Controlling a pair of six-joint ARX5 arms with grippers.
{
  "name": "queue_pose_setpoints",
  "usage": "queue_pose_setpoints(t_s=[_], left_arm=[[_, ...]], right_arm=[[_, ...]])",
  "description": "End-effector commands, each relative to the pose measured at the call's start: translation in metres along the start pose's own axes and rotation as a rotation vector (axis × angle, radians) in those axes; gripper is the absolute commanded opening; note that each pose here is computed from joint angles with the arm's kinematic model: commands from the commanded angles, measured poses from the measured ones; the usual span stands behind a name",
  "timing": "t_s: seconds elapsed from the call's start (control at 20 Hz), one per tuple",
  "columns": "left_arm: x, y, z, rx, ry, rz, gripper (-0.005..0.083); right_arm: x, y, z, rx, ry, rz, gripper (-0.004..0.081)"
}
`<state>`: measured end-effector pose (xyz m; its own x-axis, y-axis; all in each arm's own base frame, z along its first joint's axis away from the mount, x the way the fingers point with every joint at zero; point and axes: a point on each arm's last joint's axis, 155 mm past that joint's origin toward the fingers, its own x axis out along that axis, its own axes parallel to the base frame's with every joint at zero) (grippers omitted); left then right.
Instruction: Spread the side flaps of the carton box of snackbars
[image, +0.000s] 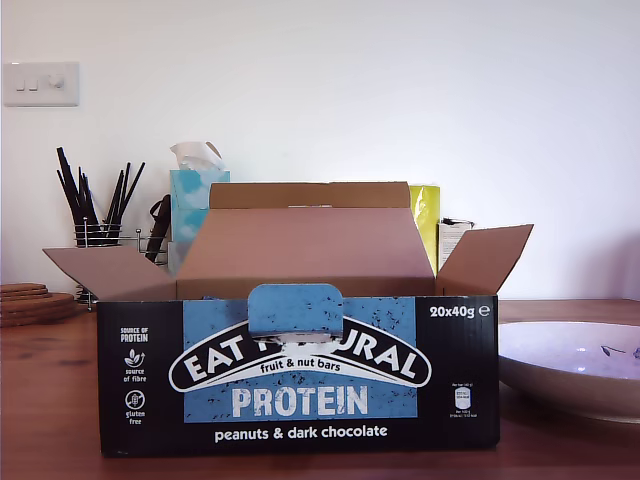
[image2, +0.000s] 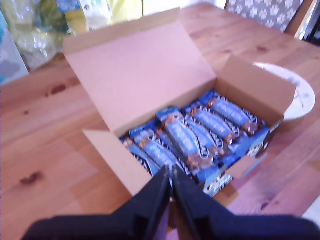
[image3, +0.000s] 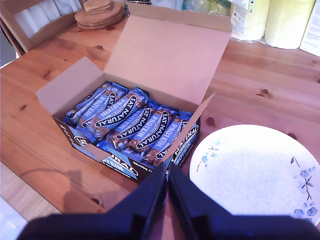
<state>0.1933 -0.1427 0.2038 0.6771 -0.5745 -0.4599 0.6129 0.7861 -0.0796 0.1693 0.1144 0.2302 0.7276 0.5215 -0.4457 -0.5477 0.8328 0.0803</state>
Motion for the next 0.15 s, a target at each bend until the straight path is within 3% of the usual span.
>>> queue_pose_setpoints(t_s=[0.0,0.1], left_arm=[[0.0014,-0.0003,-0.003,-0.002,0.006,-0.004,-0.0024],[0.0014,-0.0004,-0.003,-0.002,0.006,-0.004,-0.0024]], right_arm=[[0.0023,0.0002,-0.0028,0.003,0.007,0.002,-0.0013],[0.0023,0.0002,-0.0028,0.003,0.007,0.002,-0.0013]])
